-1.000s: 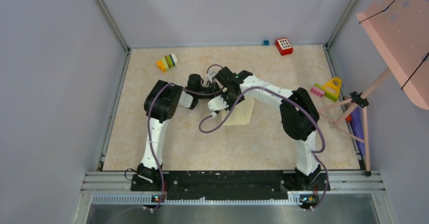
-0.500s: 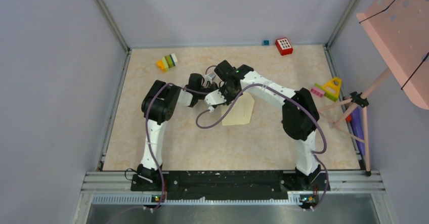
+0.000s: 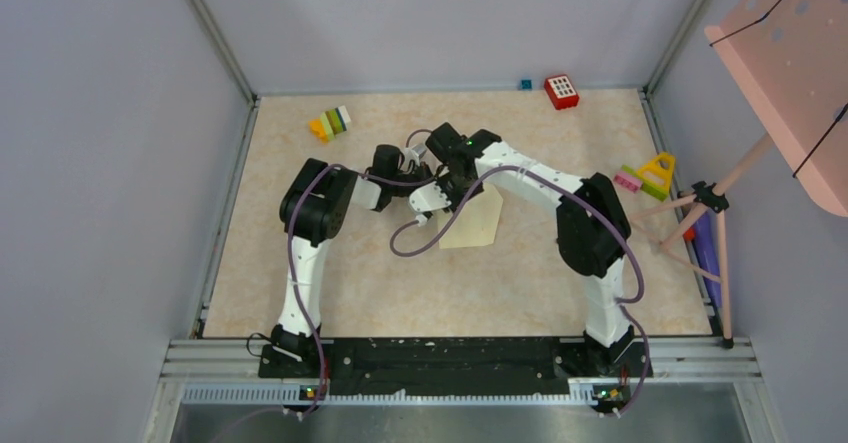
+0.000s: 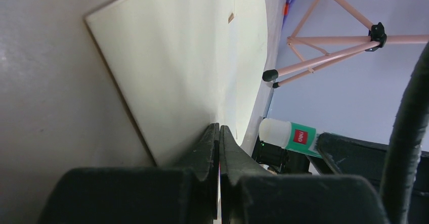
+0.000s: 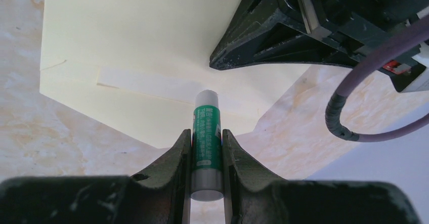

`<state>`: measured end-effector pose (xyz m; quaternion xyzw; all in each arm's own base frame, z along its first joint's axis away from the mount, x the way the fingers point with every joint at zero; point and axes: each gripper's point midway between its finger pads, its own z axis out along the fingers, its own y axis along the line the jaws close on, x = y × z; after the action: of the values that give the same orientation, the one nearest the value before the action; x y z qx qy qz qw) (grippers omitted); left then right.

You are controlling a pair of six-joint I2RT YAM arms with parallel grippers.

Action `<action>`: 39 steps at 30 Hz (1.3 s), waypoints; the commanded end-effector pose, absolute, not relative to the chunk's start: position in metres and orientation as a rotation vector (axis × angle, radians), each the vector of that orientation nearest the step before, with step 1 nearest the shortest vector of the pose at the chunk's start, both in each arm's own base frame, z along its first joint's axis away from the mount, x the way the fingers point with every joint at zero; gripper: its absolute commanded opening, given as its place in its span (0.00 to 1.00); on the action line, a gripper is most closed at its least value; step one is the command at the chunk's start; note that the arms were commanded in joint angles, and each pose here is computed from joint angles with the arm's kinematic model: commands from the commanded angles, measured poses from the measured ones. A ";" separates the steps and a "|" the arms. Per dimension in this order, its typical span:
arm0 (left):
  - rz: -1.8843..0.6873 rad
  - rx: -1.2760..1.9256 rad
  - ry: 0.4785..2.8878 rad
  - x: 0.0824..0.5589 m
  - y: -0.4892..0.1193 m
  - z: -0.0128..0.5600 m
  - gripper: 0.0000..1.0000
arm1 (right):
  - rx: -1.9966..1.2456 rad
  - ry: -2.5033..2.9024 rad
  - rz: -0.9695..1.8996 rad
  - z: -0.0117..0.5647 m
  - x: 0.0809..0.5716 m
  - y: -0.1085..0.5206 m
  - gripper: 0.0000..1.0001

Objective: Place the letter into the envelope and seal it
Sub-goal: Paint the envelope at the center of the board.

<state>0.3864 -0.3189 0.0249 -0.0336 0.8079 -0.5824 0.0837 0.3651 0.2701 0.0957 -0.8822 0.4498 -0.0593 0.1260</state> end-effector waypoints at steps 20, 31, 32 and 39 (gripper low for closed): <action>-1.587 -0.215 2.535 0.383 -0.309 -0.008 0.00 | -2.613 1.317 -0.165 0.061 0.372 0.269 0.00; -1.514 -0.157 2.585 0.382 -0.311 -0.010 0.00 | -2.563 1.335 -0.261 0.053 0.397 0.267 0.00; -1.503 -0.148 2.590 0.382 -0.312 -0.010 0.00 | -2.553 1.335 -0.266 0.055 0.400 0.268 0.00; -1.482 -0.123 2.599 0.381 -0.312 -0.010 0.00 | -2.527 1.324 -0.273 0.055 0.409 0.274 0.00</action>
<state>0.3853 -0.3225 0.0251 -0.0207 0.8281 -0.5556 0.0714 0.3944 0.2672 0.0610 -0.8747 0.4601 -0.0895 0.1233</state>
